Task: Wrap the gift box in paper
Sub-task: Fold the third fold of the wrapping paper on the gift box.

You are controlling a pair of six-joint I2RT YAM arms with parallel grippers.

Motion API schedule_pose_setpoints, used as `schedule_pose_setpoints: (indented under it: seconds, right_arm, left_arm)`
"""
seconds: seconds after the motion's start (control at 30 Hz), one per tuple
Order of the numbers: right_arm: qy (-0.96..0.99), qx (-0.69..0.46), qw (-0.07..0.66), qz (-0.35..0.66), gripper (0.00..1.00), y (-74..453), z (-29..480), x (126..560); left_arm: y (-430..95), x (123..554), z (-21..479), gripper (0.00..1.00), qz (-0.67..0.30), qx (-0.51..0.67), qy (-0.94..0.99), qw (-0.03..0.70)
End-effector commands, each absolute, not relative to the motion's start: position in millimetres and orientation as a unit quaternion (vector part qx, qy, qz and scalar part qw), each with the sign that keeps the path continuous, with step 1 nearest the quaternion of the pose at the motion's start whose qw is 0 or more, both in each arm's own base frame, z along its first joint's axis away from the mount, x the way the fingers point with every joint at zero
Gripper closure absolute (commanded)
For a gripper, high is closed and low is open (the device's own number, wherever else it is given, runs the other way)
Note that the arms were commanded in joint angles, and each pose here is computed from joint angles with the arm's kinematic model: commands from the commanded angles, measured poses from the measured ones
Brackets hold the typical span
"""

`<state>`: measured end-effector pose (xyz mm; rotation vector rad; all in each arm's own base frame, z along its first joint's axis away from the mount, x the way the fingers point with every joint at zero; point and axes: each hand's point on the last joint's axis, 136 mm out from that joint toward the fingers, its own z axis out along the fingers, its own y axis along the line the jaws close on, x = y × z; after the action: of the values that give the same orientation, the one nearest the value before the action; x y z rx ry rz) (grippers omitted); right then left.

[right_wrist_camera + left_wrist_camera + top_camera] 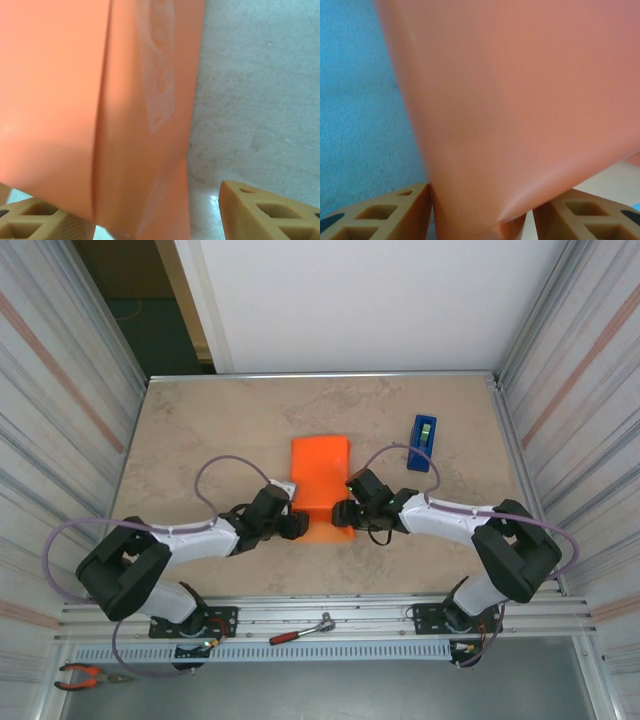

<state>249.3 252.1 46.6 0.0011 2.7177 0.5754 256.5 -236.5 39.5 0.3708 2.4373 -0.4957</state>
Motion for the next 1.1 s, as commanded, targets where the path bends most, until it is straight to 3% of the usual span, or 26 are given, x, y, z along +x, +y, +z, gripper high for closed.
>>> schedule_pose_setpoints:
  seconds: [0.0, 0.27, 0.53, 0.73, 0.87, 0.9, 0.97, 1.03, 1.07]
  right_arm:
    - [0.964, 0.004, 0.183, 0.192, 0.43, 253.6, 45.0, 255.3]
    - [0.968, 0.010, 0.183, 0.172, 0.60, 249.2, 39.9, 258.4]
    - [0.971, 0.009, 0.177, 0.160, 0.74, 248.1, 37.6, 259.4]
    - [0.973, 0.013, 0.171, 0.152, 1.00, 246.2, 33.0, 258.0]
    - [0.974, 0.013, 0.169, 0.151, 1.00, 246.4, 31.4, 257.9]
    - [0.975, 0.013, 0.166, 0.150, 0.92, 246.1, 30.1, 257.2]
    - [0.976, 0.015, 0.163, 0.146, 0.58, 245.0, 28.7, 256.4]
    - [0.975, 0.015, 0.162, 0.149, 0.58, 245.9, 29.0, 256.4]
    - [0.975, 0.015, 0.162, 0.151, 0.66, 246.6, 29.2, 256.2]
  left_arm:
    - [-243.0, 266.8, 46.2, 0.47, -0.179, 0.143, 0.916, 0.330]
    - [-244.5, 267.6, 41.9, 0.57, -0.167, 0.147, 0.919, 0.325]
    - [-246.5, 265.2, 38.2, 0.59, -0.155, 0.160, 0.922, 0.316]
    - [-247.4, 263.8, 37.9, 0.59, -0.150, 0.166, 0.923, 0.313]
    - [-248.0, 263.4, 37.9, 0.59, -0.150, 0.168, 0.923, 0.311]
    - [-247.8, 263.1, 37.4, 0.59, -0.149, 0.168, 0.924, 0.310]
    - [-248.3, 263.1, 37.6, 0.59, -0.150, 0.169, 0.923, 0.310]
    - [-247.9, 263.1, 36.9, 0.59, -0.149, 0.169, 0.924, 0.310]
    - [-248.1, 263.0, 37.1, 0.59, -0.149, 0.169, 0.924, 0.310]
